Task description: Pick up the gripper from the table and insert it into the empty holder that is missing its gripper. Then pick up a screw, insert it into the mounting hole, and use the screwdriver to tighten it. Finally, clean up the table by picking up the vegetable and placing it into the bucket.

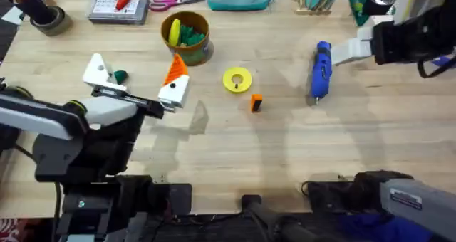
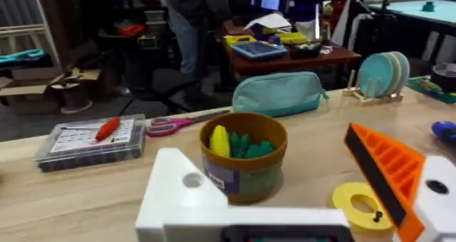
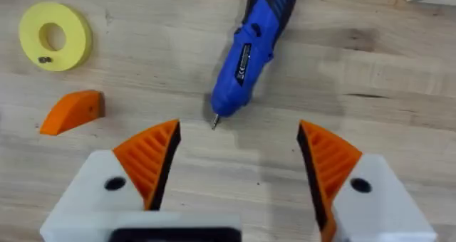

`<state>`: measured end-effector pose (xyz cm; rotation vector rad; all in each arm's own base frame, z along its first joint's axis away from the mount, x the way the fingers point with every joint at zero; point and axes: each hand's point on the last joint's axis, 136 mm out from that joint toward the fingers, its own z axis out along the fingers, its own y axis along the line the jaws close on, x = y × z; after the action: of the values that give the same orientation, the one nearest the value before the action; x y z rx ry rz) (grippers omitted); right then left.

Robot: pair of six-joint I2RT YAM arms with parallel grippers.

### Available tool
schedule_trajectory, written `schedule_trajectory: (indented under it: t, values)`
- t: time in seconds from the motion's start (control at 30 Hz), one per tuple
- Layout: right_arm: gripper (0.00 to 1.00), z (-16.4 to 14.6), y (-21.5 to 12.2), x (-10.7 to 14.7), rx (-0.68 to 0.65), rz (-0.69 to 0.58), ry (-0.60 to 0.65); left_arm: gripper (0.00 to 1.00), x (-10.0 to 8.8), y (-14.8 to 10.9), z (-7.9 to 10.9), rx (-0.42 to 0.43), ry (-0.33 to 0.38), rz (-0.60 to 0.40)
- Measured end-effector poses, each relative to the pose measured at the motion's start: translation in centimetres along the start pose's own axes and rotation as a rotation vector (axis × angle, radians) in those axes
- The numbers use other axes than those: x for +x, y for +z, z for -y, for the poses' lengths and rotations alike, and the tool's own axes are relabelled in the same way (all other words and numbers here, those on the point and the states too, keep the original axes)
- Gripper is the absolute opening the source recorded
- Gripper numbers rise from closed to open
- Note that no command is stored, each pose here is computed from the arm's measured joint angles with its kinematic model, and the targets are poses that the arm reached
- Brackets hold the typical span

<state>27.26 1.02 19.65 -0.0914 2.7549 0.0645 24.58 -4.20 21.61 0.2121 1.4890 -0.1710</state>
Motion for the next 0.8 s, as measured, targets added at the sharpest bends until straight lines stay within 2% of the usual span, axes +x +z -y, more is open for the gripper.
schedule_trajectory:
  t: [0.2,0.4,0.53,0.67,0.8]
  values:
    - [0.996,0.0,0.0,0.0,0.000,0.000,0.000,0.985,1.7,0.0,0.8,0.045,-0.007,-0.023]
    - [0.997,0.0,0.0,0.0,0.000,0.000,0.000,0.985,1.8,-0.7,1.5,0.075,0.004,0.016]
    - [0.996,0.0,0.0,0.0,0.000,0.000,0.000,0.985,2.3,-0.8,2.1,0.109,-0.002,-0.003]
    - [0.996,0.0,0.0,0.0,0.000,0.000,0.000,0.985,3.3,-1.0,3.3,0.182,-0.016,-0.044]
    - [0.997,0.0,0.0,0.0,0.000,0.000,0.000,0.985,4.3,-1.6,5.5,0.308,-0.040,-0.089]
